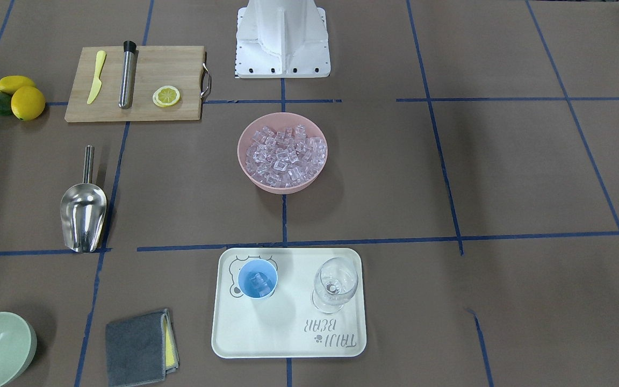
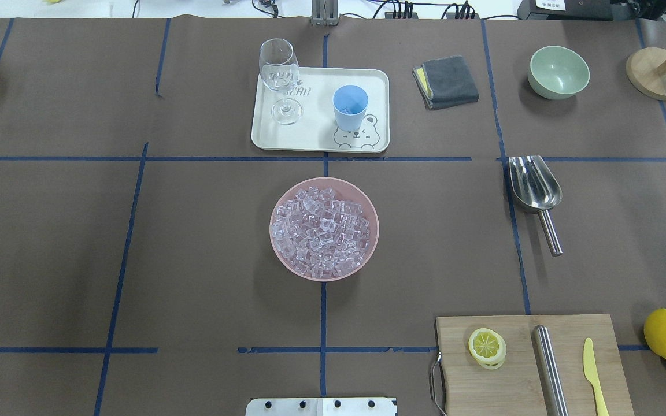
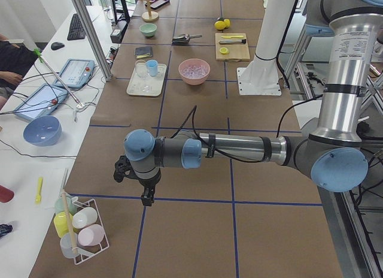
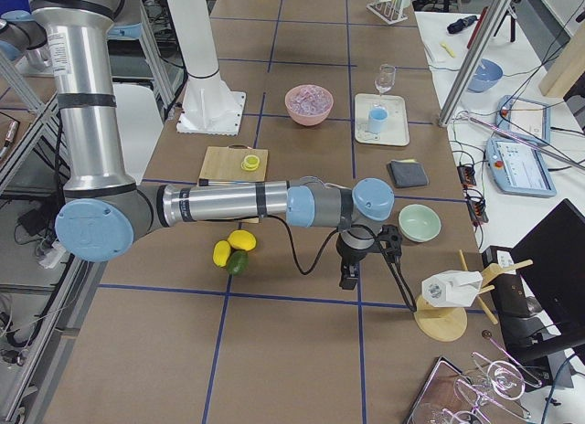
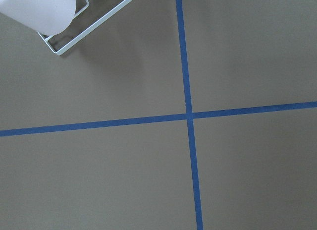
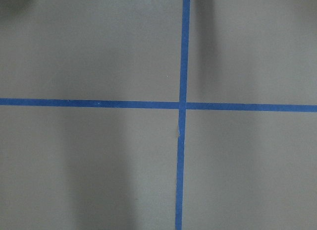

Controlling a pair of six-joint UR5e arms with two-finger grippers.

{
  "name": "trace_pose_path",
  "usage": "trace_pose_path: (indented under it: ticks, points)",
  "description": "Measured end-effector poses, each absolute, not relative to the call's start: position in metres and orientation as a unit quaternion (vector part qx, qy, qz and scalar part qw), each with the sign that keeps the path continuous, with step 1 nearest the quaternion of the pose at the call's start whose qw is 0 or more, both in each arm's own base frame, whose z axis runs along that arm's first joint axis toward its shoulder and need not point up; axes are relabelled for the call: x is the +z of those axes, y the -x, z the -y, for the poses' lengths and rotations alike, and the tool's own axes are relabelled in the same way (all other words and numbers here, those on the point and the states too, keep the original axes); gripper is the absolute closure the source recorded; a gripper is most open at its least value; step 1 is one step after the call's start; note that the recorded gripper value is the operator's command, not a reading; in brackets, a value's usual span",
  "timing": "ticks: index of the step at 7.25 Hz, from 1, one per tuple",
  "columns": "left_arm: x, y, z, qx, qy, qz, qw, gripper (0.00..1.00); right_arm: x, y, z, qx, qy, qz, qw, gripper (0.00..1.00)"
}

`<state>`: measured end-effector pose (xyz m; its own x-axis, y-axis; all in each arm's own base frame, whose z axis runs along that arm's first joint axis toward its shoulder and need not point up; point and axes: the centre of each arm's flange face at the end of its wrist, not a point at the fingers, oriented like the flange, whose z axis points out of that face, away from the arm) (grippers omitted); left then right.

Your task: Put ice in cup with scoop

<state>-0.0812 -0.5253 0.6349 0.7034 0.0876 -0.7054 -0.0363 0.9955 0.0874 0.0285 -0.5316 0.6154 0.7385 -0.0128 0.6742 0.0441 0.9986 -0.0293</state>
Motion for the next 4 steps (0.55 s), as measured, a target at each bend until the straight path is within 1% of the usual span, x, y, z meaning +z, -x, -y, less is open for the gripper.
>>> trace_pose_path:
  ticks: [4]
  points:
    - [0.6292, 0.0671, 0.5291, 0.054, -0.037, -0.381, 0.922, 0.0, 0.6248, -0.029, 0.5233, -0.008, 0.032, 0.358, 0.933, 0.0]
